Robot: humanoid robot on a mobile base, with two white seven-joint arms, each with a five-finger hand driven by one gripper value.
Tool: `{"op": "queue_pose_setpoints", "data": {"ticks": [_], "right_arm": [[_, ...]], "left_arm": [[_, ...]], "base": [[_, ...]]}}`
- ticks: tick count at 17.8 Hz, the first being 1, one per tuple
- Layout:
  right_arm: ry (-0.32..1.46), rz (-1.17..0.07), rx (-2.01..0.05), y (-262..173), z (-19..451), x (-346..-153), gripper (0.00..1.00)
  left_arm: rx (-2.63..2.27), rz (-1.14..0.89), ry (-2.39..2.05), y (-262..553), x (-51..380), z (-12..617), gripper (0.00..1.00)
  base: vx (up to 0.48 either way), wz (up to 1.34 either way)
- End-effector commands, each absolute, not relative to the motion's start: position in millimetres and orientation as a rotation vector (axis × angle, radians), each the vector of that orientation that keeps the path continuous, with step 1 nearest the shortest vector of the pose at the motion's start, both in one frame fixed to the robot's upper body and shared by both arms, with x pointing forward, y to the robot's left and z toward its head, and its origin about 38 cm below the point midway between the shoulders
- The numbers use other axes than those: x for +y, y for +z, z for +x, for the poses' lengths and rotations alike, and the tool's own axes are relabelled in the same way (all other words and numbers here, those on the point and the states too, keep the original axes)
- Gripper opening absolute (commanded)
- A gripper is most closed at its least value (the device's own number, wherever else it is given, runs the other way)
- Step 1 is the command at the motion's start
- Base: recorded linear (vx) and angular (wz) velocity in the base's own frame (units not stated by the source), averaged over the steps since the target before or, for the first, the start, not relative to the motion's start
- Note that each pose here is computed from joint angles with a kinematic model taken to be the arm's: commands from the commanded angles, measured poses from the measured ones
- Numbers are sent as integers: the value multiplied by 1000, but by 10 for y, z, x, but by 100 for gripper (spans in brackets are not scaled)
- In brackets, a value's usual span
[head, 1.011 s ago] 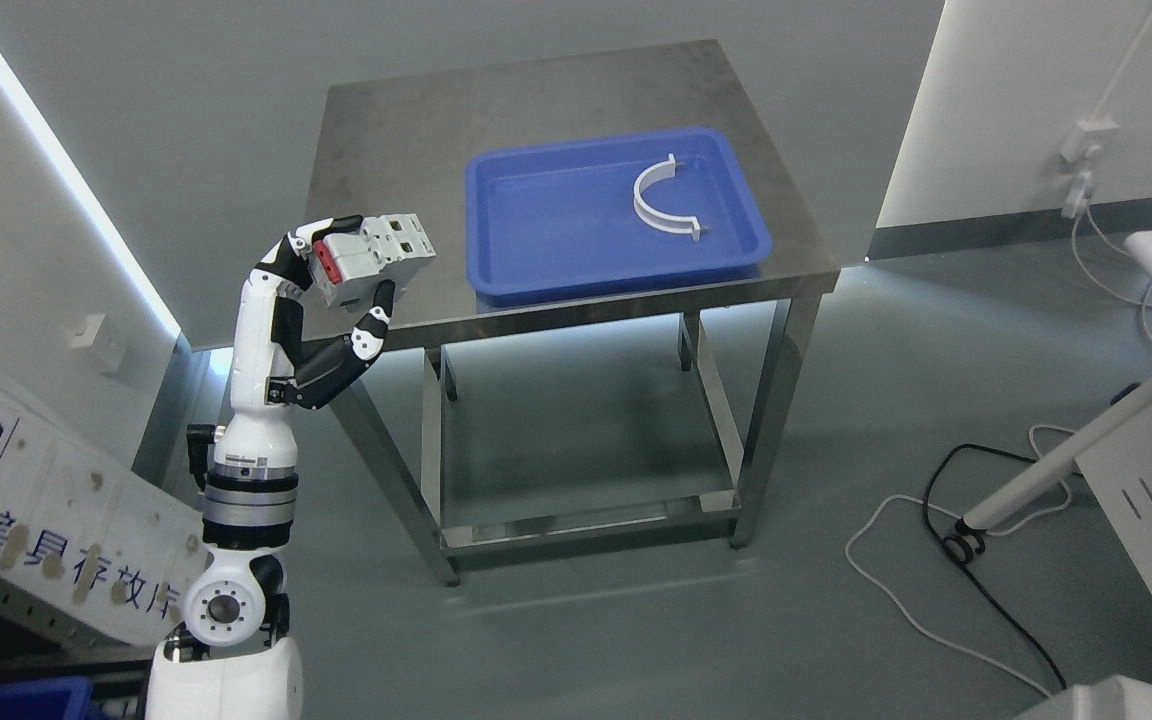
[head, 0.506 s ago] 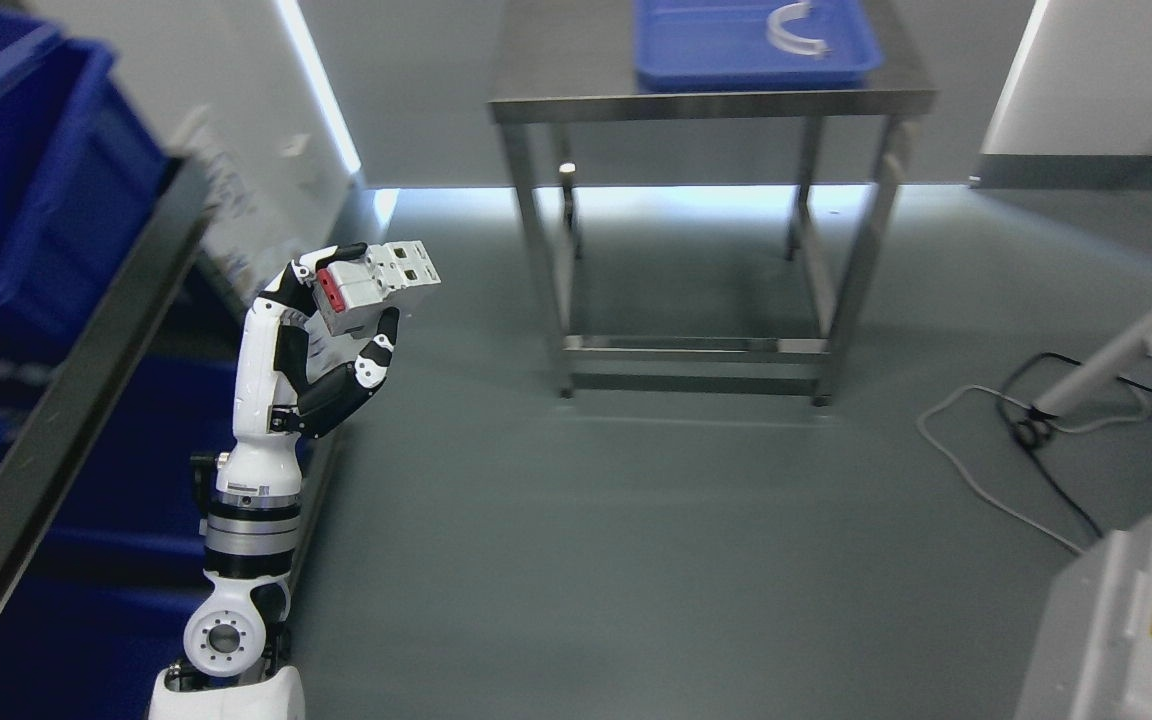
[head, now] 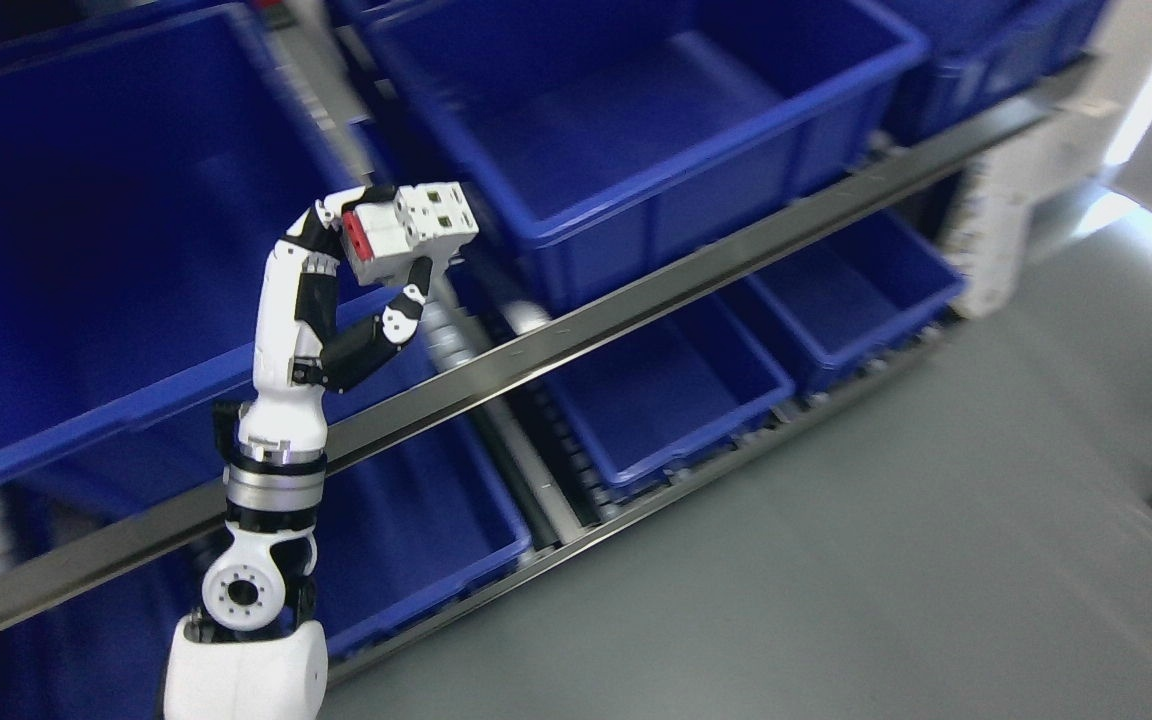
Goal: Place circuit breaker on shelf
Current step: 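Carry the breaker in the left hand while turning toward the bin shelf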
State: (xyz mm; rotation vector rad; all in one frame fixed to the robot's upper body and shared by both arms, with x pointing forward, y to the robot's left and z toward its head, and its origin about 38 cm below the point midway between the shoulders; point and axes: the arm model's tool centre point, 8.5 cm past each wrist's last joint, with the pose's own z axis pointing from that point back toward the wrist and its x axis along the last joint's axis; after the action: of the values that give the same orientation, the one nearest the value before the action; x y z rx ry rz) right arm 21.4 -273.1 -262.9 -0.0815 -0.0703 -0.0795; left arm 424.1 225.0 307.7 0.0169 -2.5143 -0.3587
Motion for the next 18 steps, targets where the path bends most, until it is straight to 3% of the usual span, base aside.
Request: {"op": "queue_pose_setpoints", "data": {"ticks": [1, 5, 10, 18], "right_arm": [[-78, -108, -70, -2617, 210, -2851, 100], [-78, -108, -70, -2617, 210, -2851, 100], [-78, -108, -70, -2617, 210, -2851, 100], [-78, -108, -70, -2617, 210, -2851, 100]], "left_arm": [[-2618, -31, -577, 4112, 1776, 4349, 13], [-2454, 83, -681, 4245, 1609, 4593, 13], [-2192, 198, -850, 4290, 1573, 4992, 14], [-1973, 396, -870, 4224, 2276, 5459, 15]], "base": [[-228, 1787], [-44, 1073], [23, 263], [-7, -14]]}}
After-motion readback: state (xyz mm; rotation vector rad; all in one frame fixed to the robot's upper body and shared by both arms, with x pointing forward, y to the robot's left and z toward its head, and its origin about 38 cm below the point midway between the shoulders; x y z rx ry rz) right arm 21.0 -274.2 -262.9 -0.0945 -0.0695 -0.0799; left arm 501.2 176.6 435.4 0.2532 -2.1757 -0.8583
